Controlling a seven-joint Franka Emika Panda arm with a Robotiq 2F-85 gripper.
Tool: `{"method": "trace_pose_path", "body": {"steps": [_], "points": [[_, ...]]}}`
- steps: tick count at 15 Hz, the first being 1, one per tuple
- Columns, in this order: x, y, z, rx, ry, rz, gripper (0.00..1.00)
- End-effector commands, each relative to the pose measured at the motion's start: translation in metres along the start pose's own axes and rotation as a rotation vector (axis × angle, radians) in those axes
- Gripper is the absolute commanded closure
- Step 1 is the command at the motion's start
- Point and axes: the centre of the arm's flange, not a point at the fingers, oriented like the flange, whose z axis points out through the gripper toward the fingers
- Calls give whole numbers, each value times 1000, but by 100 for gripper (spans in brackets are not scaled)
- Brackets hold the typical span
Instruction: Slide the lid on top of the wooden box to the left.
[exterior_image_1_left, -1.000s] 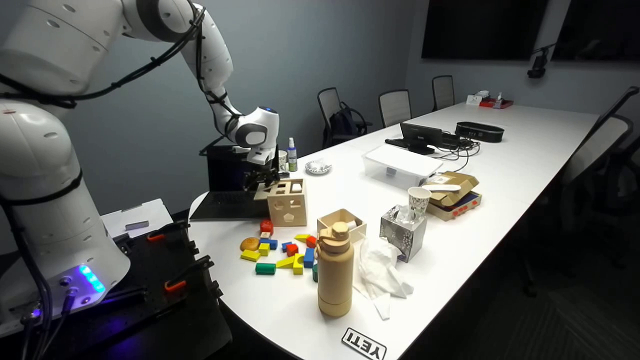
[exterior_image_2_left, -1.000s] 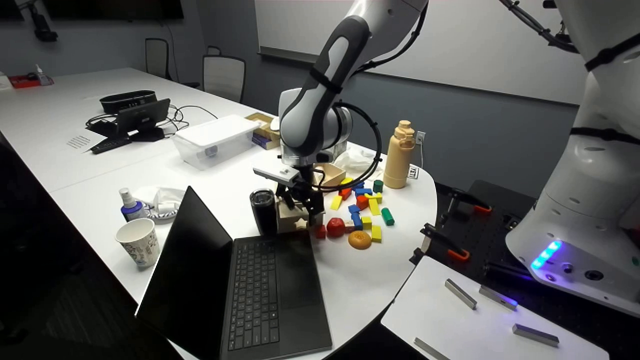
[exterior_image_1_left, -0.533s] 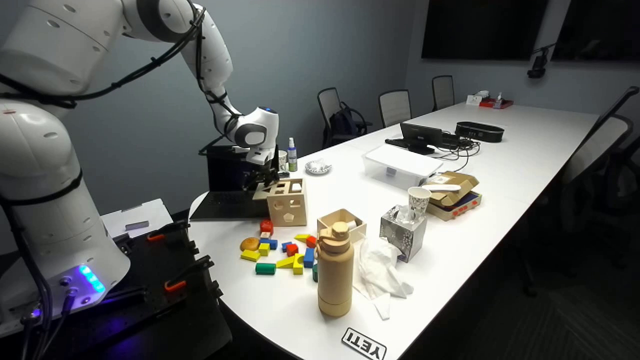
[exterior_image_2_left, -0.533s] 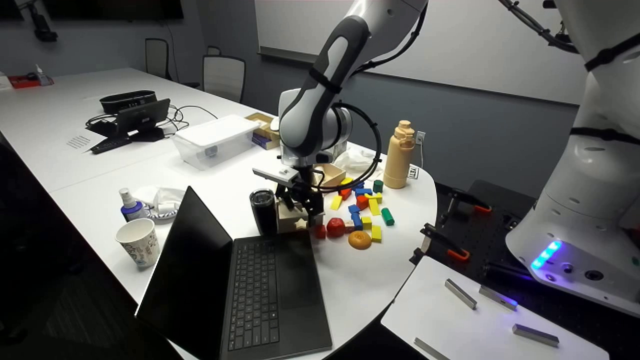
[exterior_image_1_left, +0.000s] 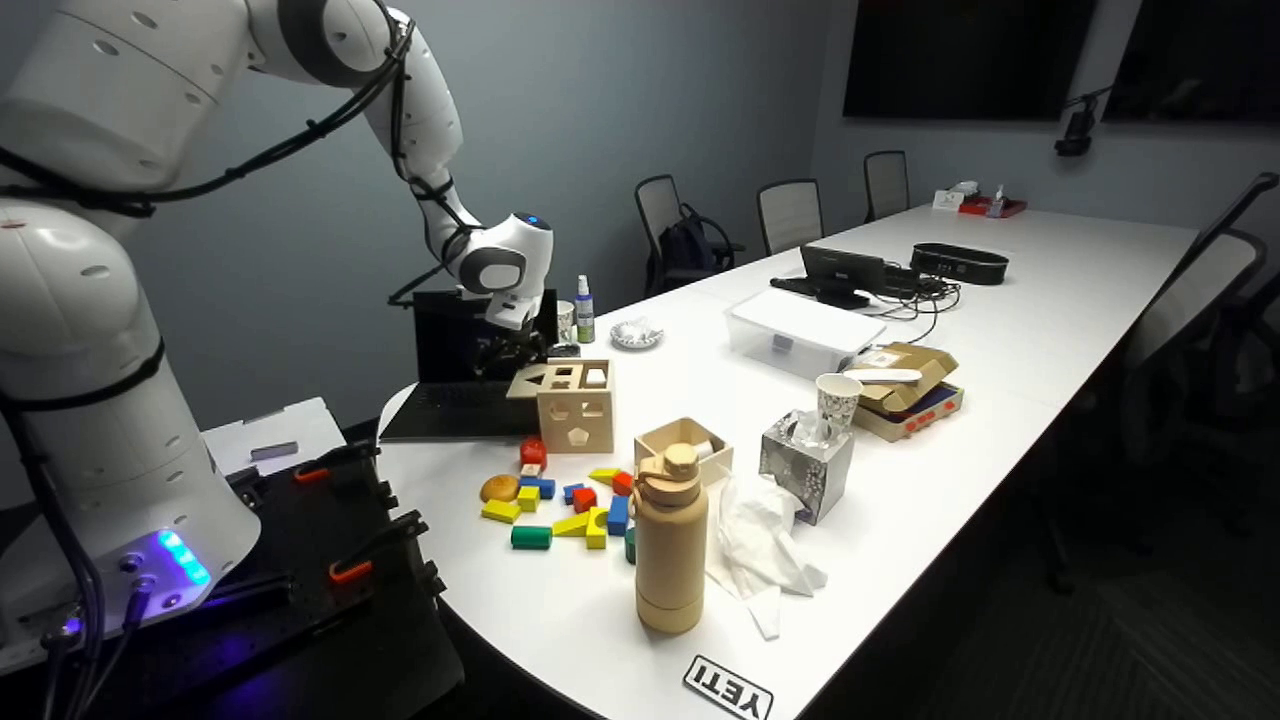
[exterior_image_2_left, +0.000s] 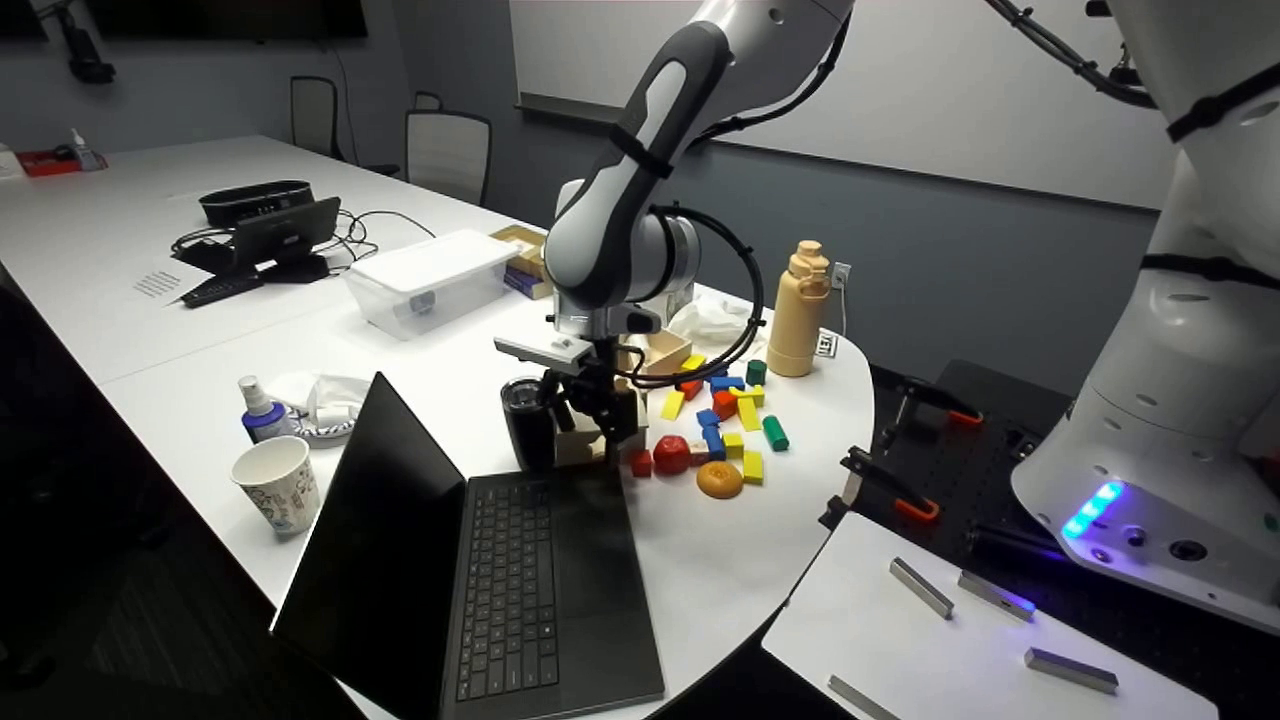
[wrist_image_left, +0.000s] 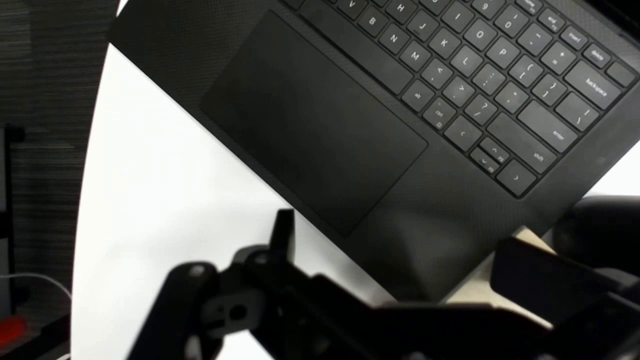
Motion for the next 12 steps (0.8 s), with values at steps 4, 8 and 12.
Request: {"method": "trace_pose_path", "body": {"steps": [4, 8, 12], "points": [[-8, 6, -20, 31, -16, -33, 0], [-22, 11, -61, 82, 7, -120, 0], [-26, 22, -121, 132, 81, -330, 0]]}}
